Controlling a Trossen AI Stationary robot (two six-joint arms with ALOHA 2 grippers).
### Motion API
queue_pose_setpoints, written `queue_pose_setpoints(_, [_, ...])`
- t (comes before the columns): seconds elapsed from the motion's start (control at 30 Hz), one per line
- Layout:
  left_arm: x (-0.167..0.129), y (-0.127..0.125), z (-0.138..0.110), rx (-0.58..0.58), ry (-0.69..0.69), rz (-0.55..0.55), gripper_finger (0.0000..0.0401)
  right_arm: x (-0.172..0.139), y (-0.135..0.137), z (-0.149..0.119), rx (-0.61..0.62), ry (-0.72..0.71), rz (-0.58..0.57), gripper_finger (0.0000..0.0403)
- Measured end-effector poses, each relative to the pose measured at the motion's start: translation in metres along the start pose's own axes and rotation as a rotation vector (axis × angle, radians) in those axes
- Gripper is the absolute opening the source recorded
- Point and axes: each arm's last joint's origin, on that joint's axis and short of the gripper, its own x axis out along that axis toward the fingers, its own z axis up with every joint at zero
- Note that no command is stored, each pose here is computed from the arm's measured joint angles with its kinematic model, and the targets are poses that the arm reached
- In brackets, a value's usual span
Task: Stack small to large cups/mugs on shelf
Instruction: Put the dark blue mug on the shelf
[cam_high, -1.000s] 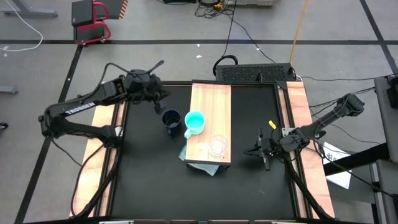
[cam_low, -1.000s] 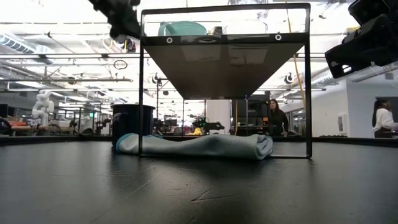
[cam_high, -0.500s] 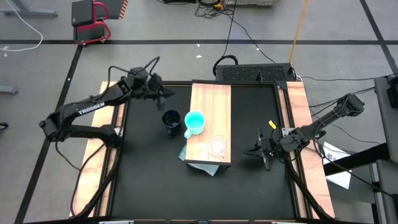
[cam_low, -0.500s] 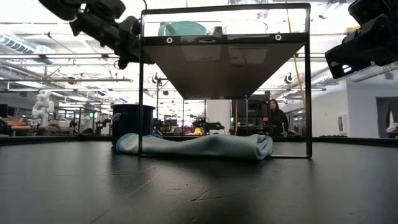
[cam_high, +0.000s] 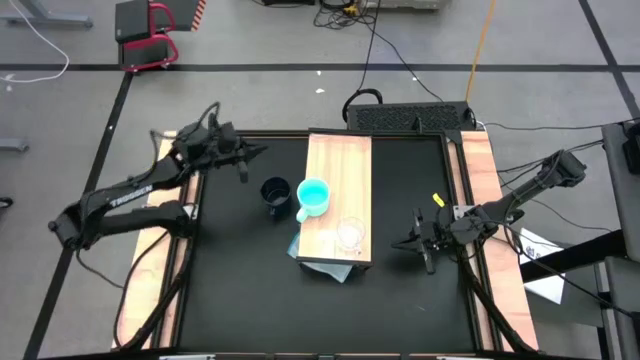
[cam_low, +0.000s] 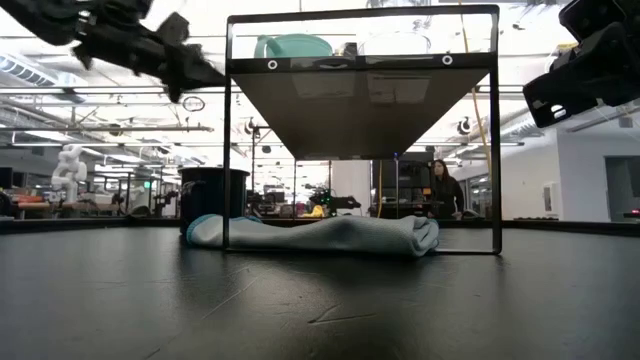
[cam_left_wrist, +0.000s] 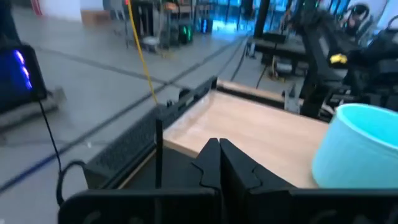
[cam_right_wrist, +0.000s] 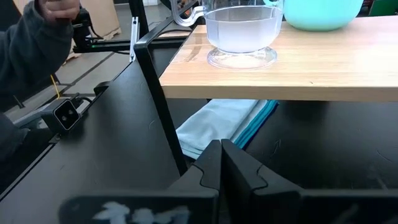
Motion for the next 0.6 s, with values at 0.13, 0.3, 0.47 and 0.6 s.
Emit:
queue_pose_setpoints(0.13, [-0.022, -0.007, -0.009, -0.004, -0.057, 0.017, 0.0000, 0.000, 0.000, 0.000, -0.002, 0.000, 0.000, 0.0000])
queue_pose_setpoints(0.3, [-0.040, -0.012, -0.027, -0.019, -0.103, 0.059, 0.0000, 0.000, 0.000, 0.000, -0.022, -0.001, -0.002, 0.0000])
queue_pose_setpoints(0.47, [-0.048, -0.009, -0.041, -0.064, -0.113, 0.096, 0.0000, 0.000, 0.000, 0.001, -0.022, -0.008, -0.001, 0.0000])
queue_pose_setpoints(0.6, [-0.048, 0.000, -0.044, -0.109, -0.103, 0.125, 0.0000, 0.000, 0.000, 0.002, -0.026, -0.021, 0.001, 0.0000])
